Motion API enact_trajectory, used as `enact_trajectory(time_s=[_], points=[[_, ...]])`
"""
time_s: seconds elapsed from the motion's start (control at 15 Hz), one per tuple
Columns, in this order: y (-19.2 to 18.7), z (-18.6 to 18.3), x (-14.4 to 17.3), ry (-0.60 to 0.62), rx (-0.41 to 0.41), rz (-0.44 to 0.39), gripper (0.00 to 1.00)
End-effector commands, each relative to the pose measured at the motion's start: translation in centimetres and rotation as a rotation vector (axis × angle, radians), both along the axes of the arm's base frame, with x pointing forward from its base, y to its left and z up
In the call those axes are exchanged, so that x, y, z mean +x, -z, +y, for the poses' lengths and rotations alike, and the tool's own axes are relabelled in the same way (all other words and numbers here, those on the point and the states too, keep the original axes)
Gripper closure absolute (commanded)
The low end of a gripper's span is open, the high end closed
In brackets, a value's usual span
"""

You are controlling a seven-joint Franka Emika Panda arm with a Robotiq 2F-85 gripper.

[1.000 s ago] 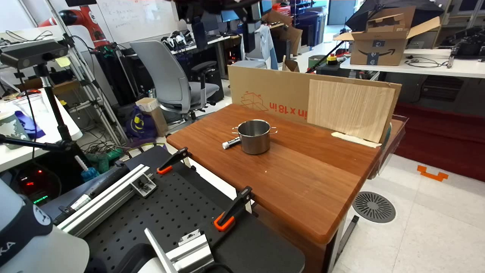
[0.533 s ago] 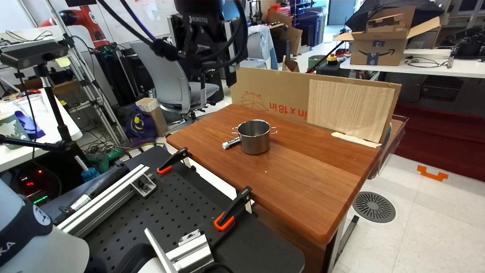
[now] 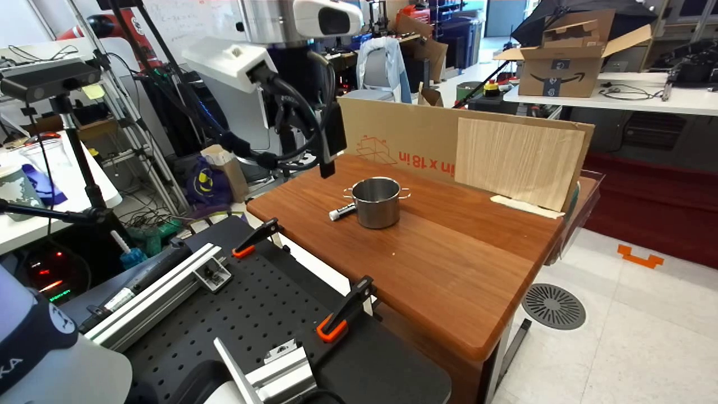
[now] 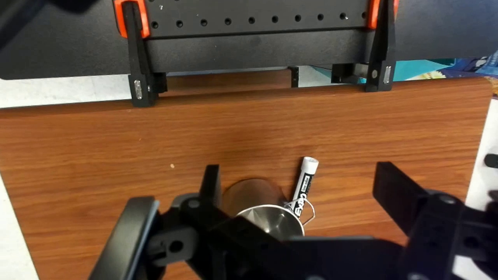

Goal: Put the marker in the pot

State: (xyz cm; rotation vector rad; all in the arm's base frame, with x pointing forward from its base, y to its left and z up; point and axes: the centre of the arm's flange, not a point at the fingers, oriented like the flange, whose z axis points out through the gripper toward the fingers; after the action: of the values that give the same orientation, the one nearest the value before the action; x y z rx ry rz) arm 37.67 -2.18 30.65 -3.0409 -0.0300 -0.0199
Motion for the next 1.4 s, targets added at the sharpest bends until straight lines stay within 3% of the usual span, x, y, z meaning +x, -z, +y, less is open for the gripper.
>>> enact_trajectory(time_s=[0.0, 0.47, 0.8, 1.33], points=[[3.0, 1.9, 1.9, 0.058, -0.019, 0.005, 0.00], [7.9, 4.9, 4.2, 0.092, -0.058, 0.058, 0.00], [10.9, 5.6, 6.4, 0.132, -0.082, 0.041, 0.00], [15.6, 7.8, 7.7, 0.121, -0.182, 0.063, 0.00]])
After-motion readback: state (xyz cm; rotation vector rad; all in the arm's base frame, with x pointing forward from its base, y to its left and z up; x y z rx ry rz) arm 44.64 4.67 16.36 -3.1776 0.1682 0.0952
